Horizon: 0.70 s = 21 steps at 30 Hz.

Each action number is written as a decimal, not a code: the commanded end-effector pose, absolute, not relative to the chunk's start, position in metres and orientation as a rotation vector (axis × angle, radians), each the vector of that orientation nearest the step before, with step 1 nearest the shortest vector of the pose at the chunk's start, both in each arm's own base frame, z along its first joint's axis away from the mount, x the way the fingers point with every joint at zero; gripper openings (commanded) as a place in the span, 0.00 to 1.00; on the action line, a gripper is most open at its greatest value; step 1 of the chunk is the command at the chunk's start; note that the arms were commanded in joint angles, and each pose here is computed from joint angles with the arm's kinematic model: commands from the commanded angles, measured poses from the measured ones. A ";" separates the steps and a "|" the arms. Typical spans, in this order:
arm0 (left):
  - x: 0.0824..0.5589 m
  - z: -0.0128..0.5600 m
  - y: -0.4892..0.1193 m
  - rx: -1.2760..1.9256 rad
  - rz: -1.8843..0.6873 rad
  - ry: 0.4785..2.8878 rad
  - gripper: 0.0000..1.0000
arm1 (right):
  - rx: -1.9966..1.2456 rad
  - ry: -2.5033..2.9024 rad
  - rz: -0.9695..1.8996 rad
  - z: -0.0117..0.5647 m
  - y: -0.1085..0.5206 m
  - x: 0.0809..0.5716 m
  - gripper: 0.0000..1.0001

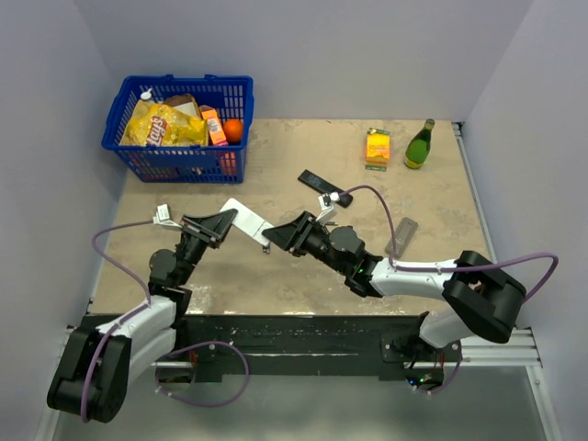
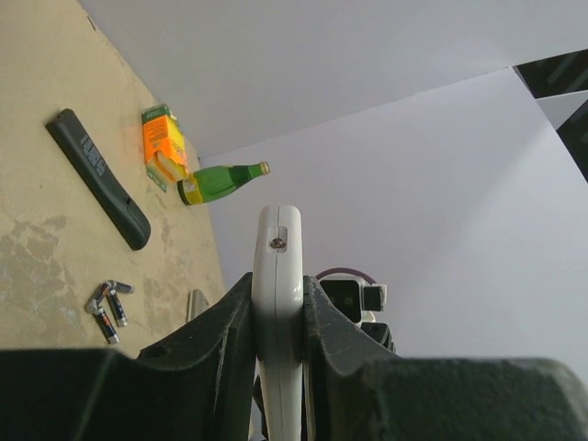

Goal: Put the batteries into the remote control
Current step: Remove the battery cover from the remote control.

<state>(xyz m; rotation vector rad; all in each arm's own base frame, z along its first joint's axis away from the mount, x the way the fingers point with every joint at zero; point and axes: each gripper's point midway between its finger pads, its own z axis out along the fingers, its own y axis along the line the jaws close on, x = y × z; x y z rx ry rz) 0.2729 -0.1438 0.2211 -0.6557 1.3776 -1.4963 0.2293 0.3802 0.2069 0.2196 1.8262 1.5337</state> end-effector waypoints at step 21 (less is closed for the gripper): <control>0.269 0.213 -0.139 -0.675 -1.492 1.344 0.00 | 0.313 1.744 1.565 0.229 0.372 0.235 0.40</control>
